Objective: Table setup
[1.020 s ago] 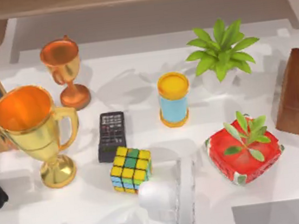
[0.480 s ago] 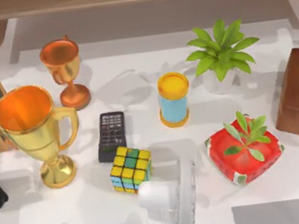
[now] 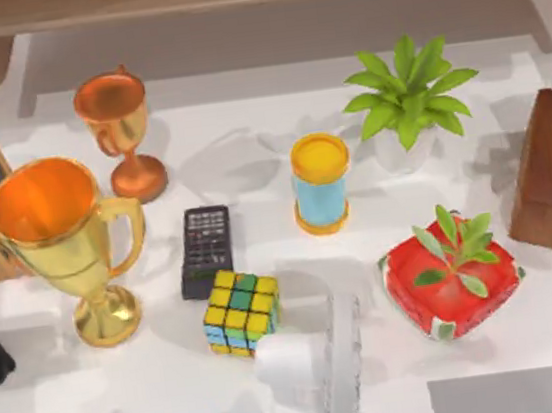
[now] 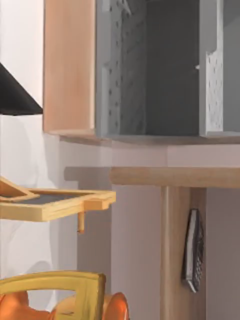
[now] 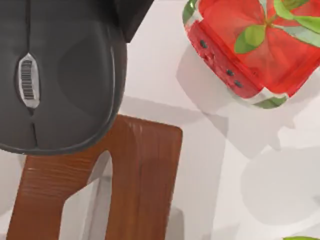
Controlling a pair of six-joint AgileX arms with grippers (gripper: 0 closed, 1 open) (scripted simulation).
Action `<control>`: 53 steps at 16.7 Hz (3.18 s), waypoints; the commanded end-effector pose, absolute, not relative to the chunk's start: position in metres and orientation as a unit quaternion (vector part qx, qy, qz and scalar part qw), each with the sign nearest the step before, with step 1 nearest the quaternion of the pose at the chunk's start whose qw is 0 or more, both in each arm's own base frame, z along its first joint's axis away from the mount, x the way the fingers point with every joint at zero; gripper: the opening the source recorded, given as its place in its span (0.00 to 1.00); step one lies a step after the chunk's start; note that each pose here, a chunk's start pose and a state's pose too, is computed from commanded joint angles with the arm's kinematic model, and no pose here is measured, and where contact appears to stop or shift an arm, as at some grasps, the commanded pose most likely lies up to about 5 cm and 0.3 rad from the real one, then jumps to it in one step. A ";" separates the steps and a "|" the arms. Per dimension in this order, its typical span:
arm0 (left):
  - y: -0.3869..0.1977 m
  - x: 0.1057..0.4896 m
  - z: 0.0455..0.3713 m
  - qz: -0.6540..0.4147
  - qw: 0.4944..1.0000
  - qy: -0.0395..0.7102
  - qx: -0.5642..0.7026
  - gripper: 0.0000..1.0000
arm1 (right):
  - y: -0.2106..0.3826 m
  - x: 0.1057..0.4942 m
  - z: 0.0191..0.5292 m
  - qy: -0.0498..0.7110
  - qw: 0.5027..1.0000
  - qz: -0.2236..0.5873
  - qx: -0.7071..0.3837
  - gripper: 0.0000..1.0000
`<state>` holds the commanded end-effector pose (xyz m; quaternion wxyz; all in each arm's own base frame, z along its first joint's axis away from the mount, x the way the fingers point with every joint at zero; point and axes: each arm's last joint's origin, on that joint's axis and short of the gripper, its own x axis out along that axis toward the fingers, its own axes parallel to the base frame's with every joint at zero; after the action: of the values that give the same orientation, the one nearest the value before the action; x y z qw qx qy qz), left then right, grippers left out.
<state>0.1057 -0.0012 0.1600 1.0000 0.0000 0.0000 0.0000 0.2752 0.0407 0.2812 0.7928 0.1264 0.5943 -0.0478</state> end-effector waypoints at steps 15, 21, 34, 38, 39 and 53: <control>-0.001 0.106 0.160 0.000 1.000 0.000 0.000 1.00 | 0.159 0.138 0.153 0.673 0.740 0.005 -0.003 0.00; -0.001 0.106 0.160 0.000 1.000 0.000 0.000 1.00 | 0.160 0.138 0.153 0.671 0.741 0.006 -0.002 0.00; -0.001 0.106 0.160 0.000 1.000 0.000 0.000 1.00 | 0.163 0.139 0.164 0.655 0.755 0.026 0.014 0.00; -0.001 0.106 0.160 0.000 1.000 0.000 0.000 1.00 | 0.164 0.140 0.169 0.647 0.761 0.035 0.021 0.00; -0.001 0.106 0.160 0.000 1.000 0.000 0.000 1.00 | 0.165 0.140 0.170 0.645 0.763 0.037 0.022 0.00; -0.001 0.106 0.160 0.000 1.000 0.000 0.000 1.00 | 0.165 0.141 0.156 0.654 0.756 0.024 0.013 0.00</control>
<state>0.1057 -0.0012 0.1600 1.0000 0.0000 0.0000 0.0000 0.1411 0.1651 0.1561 0.7561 0.0132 0.6538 0.0243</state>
